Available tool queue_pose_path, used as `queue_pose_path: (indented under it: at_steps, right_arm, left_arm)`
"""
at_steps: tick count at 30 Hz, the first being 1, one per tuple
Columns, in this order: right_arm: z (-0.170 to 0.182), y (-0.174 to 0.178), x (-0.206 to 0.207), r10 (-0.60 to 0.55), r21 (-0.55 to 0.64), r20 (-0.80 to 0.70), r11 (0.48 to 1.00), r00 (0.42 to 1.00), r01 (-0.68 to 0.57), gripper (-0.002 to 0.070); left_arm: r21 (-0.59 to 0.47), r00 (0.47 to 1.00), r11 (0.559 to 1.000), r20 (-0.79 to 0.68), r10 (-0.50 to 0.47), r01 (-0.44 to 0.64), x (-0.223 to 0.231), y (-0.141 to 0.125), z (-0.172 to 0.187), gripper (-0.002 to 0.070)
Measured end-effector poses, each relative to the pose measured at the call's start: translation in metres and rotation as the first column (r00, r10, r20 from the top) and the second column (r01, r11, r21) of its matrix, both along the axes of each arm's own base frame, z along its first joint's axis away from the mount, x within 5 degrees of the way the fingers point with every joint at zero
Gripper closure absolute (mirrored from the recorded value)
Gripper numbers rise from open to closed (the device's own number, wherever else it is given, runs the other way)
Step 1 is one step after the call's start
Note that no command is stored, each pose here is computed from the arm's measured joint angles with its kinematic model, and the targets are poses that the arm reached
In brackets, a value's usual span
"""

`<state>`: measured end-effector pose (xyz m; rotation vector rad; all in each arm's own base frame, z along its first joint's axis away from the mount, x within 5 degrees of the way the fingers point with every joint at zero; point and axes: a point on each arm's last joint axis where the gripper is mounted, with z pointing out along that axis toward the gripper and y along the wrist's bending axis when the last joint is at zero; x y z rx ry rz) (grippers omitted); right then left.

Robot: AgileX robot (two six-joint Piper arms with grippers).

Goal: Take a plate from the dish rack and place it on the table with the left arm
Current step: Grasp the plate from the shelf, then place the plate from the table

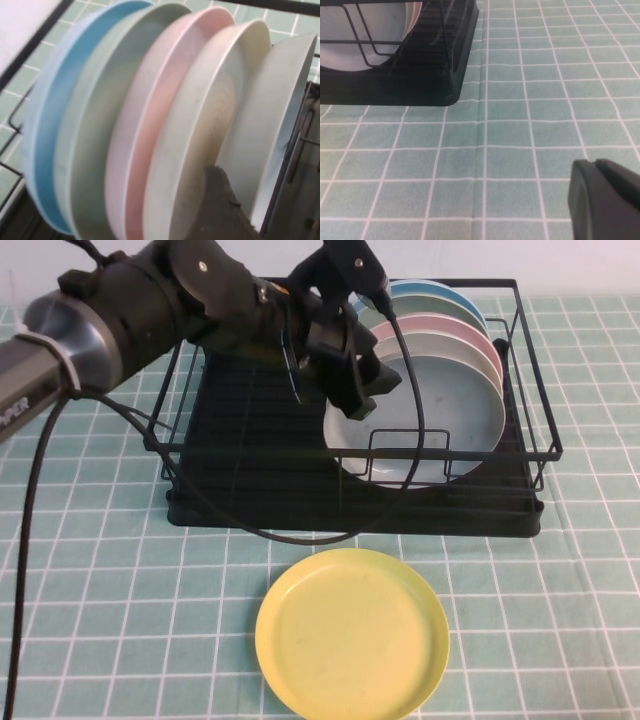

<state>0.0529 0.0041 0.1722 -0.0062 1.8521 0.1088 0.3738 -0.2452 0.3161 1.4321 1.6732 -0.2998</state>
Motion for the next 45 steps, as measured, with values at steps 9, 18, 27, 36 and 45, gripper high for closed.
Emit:
queue_pose_path:
  at_steps: [9,18,27,36,45]
  right_arm:
    - [0.000,0.000,0.000,0.000,0.000,0.000,1.000,1.000,0.000,0.0694]
    - [0.000,0.000,0.000,0.000,0.000,0.000,1.000,1.000,0.000,0.0694]
    - [0.000,0.000,0.000,0.000,0.000,0.000,1.000,1.000,0.000,0.0694]
    - [0.000,0.000,0.000,0.000,0.000,0.000,1.000,1.000,0.000,0.0694]
    - [0.000,0.000,0.000,0.000,0.000,0.000,1.000,1.000,0.000,0.0694]
  left_arm:
    - [-0.018,1.000,1.000,0.016,0.012,-0.011,0.012,-0.006,-0.018,0.0298]
    - [-0.021,0.999,0.999,0.039,0.034,-0.033,0.017,-0.007,-0.022,0.0594]
    - [-0.019,0.993,1.000,0.117,0.022,-0.020,0.014,-0.004,0.000,0.0630]
    - [-0.059,0.994,0.998,0.104,0.040,-0.034,-0.042,0.026,0.093,0.0644]
    - [-0.070,0.910,0.938,-0.276,0.309,-0.340,-0.075,0.093,0.116,0.0644]
